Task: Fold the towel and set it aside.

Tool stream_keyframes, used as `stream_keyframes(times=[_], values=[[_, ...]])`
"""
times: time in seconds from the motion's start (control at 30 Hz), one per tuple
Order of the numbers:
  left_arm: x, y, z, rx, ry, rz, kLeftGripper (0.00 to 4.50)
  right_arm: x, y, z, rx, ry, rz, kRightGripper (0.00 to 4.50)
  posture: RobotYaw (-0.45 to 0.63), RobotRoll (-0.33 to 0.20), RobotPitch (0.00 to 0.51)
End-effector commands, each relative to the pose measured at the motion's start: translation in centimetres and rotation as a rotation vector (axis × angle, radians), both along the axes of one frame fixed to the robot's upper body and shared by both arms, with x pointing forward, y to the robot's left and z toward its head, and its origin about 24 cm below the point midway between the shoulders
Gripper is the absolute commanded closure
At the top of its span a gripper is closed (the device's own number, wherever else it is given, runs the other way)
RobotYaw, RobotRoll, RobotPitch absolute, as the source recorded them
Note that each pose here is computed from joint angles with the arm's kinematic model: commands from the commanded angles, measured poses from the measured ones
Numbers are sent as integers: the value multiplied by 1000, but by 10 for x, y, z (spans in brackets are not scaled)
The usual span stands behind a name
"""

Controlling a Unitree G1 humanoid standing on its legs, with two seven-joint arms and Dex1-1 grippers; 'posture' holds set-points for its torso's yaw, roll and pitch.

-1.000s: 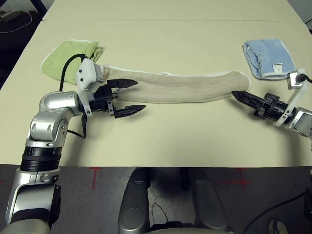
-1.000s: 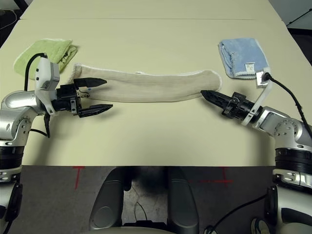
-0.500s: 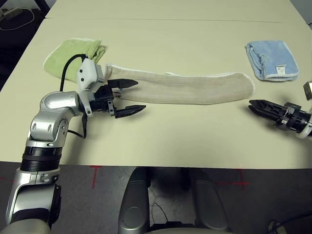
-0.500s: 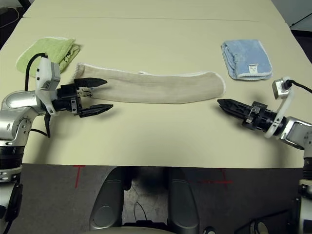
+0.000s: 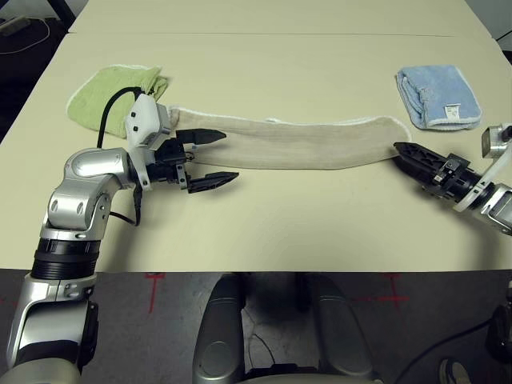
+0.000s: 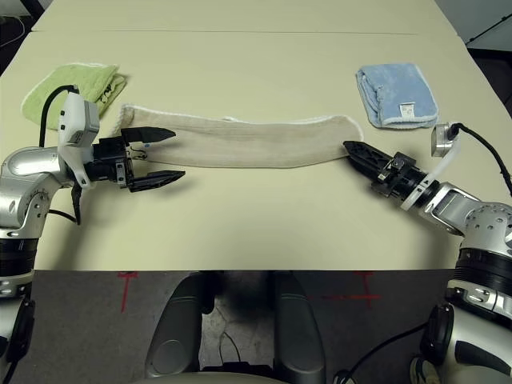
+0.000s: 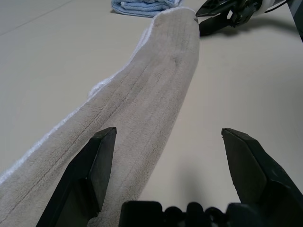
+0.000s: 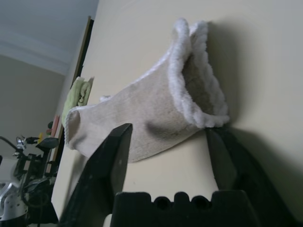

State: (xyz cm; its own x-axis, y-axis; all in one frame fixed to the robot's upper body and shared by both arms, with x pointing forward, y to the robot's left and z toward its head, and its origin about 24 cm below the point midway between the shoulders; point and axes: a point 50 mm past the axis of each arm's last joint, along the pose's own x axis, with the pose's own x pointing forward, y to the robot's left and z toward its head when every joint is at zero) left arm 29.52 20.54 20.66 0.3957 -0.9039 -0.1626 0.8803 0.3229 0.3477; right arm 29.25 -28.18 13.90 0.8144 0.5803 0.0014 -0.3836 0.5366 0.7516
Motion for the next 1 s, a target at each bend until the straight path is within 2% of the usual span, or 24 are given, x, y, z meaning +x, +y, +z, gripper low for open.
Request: stream_keyframes(times=[0.03, 0.2, 0.5, 0.77, 1.0], values=[[-3, -3, -1, 6, 6, -18, 0, -1, -2, -9, 6, 48, -35, 2525, 15, 0, 290], [-3, -3, -2, 4, 11, -17, 0, -2, -2, -9, 4, 47, -31, 4418, 14, 0, 290], [-2, -2, -2, 7, 18, -16, 0, -3, -8, -4, -24, 33, -44, 4464, 8, 0, 290], [-1, -4, -2, 3, 22, -16, 0, 8, -22, 3, -119, -30, -148, 4464, 8, 0, 291], [0, -3, -2, 5, 23, -8, 0, 1, -34, 3, -171, -36, -123, 4464, 2, 0, 289]])
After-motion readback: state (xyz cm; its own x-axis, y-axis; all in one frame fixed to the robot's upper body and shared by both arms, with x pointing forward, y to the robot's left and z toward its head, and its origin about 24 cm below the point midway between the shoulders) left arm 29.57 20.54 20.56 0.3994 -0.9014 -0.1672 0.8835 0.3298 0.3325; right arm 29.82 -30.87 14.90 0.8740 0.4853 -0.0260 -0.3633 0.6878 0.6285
